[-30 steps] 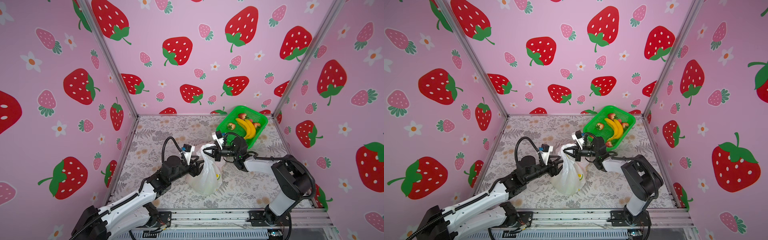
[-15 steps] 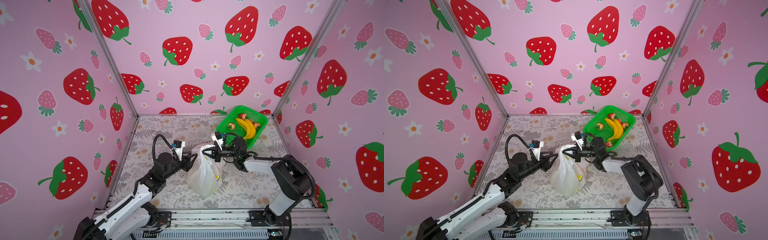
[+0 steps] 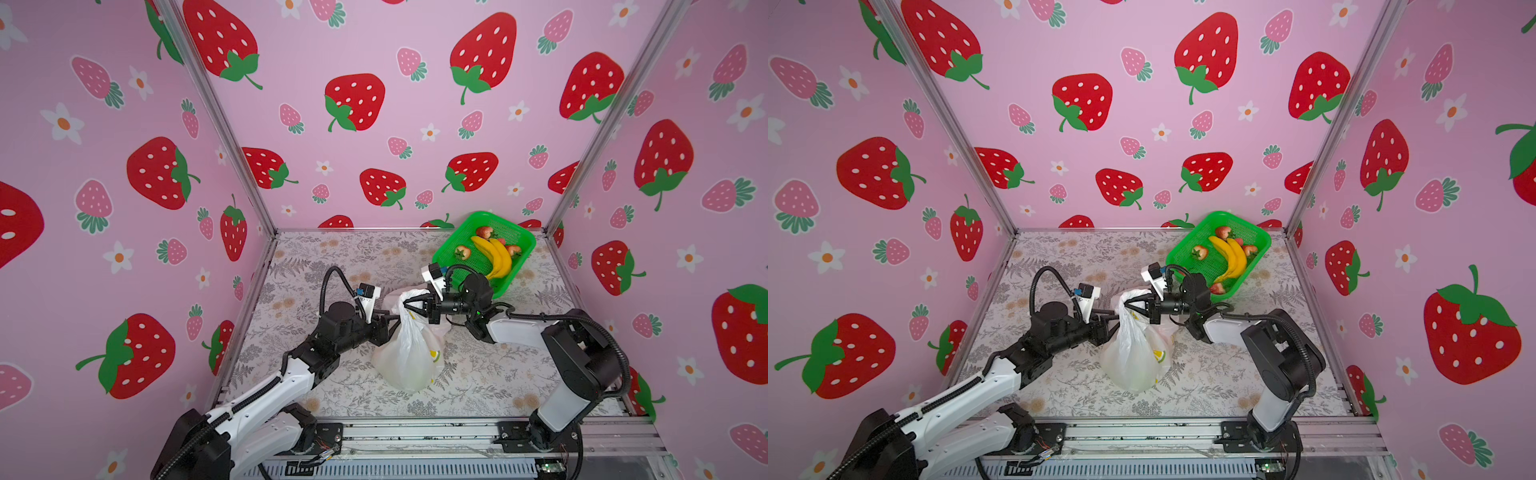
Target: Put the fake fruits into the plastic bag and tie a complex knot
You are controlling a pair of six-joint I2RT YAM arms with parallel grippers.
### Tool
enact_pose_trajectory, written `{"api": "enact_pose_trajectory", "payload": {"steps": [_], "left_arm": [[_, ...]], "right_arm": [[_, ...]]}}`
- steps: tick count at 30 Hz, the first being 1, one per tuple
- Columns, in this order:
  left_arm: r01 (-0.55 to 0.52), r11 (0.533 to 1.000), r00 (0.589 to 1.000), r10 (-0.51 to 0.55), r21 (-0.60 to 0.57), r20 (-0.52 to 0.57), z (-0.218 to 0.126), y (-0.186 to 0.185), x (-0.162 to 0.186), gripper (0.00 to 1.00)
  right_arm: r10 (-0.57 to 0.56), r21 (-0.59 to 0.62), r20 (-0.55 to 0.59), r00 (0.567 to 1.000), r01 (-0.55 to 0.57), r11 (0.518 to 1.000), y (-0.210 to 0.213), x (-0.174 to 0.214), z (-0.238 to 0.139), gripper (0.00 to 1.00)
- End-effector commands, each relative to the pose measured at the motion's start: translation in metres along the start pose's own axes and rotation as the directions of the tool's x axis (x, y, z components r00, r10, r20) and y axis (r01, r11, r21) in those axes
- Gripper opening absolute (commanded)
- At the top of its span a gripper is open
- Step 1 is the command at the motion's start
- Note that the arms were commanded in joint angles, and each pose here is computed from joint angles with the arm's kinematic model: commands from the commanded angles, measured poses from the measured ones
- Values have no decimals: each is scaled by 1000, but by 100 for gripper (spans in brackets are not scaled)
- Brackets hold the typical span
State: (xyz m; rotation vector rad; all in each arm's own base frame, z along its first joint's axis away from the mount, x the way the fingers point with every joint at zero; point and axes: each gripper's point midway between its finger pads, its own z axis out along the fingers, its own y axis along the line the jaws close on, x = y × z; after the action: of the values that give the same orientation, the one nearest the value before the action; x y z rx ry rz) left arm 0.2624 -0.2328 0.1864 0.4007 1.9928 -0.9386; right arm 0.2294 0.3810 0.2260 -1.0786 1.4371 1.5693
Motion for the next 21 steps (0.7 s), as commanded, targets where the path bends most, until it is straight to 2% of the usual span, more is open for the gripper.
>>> {"api": "enact_pose_trajectory", "payload": {"steps": [1, 11, 18, 21], "left_arm": [[-28, 998, 998, 25, 59, 52, 1, -16, -27, 55], [-38, 998, 997, 34, 51, 66, 5, -16, -35, 39], [-49, 998, 995, 47, 27, 87, 1, -13, -37, 37], [-52, 999, 994, 50, 16, 96, 0, -12, -39, 42]], "right_arm": [[-27, -18, 5, 1000, 27, 999, 1, -7, 6, 0], [-31, -20, -3, 1000, 31, 999, 1, -5, 7, 0], [-27, -21, -10, 1000, 27, 999, 0, -1, 8, 0], [-25, -23, -12, 1000, 25, 999, 1, 0, 9, 0]]}}
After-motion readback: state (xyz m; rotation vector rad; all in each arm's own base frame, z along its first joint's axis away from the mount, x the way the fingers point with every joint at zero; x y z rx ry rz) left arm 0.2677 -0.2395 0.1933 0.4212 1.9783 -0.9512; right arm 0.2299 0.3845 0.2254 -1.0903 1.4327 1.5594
